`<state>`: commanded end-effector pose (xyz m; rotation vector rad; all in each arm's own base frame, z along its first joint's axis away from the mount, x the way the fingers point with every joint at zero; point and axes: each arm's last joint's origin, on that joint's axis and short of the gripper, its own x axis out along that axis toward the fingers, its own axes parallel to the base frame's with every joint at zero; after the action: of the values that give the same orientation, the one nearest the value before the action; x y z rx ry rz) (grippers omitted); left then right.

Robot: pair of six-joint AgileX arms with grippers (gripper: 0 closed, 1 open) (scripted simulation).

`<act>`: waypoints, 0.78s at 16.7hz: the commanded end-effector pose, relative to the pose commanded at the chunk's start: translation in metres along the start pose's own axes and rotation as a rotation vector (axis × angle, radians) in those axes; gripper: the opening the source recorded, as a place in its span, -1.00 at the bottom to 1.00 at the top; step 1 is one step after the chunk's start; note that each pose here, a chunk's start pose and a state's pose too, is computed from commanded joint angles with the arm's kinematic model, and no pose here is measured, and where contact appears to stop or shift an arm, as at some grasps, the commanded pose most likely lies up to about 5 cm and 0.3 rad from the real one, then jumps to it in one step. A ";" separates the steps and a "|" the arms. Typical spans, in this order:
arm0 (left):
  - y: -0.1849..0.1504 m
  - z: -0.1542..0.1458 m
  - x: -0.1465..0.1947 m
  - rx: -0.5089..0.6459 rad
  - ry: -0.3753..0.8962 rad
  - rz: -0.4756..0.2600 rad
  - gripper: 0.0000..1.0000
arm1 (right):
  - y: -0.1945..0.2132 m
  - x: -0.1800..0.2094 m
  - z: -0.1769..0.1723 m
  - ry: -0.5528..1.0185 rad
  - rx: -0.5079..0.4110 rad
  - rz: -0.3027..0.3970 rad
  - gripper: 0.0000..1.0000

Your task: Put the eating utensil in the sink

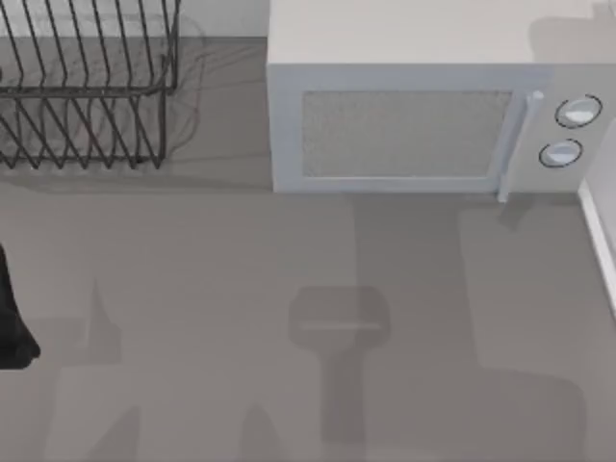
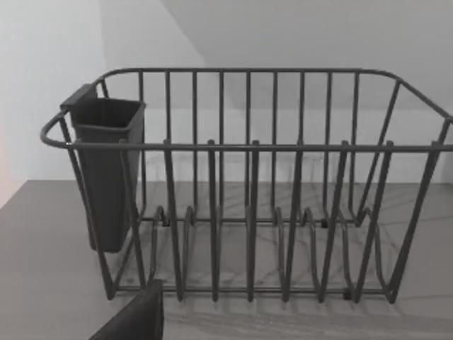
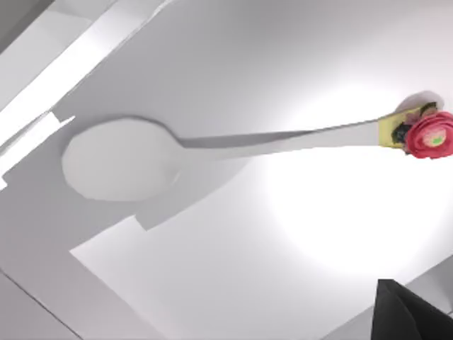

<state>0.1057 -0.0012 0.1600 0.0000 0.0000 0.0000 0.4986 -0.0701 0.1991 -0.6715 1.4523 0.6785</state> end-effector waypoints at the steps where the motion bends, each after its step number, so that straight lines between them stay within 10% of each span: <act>1: 0.000 0.000 0.000 0.000 0.000 0.000 1.00 | 0.000 0.000 0.000 0.000 0.000 0.000 -1.00; 13: 0.000 0.000 0.000 0.000 0.000 0.000 1.00 | -0.003 0.030 0.001 0.009 0.001 0.015 -1.00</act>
<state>0.1057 -0.0012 0.1600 0.0000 0.0000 0.0000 0.5019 -0.0707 0.1694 -0.6642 1.4677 0.6869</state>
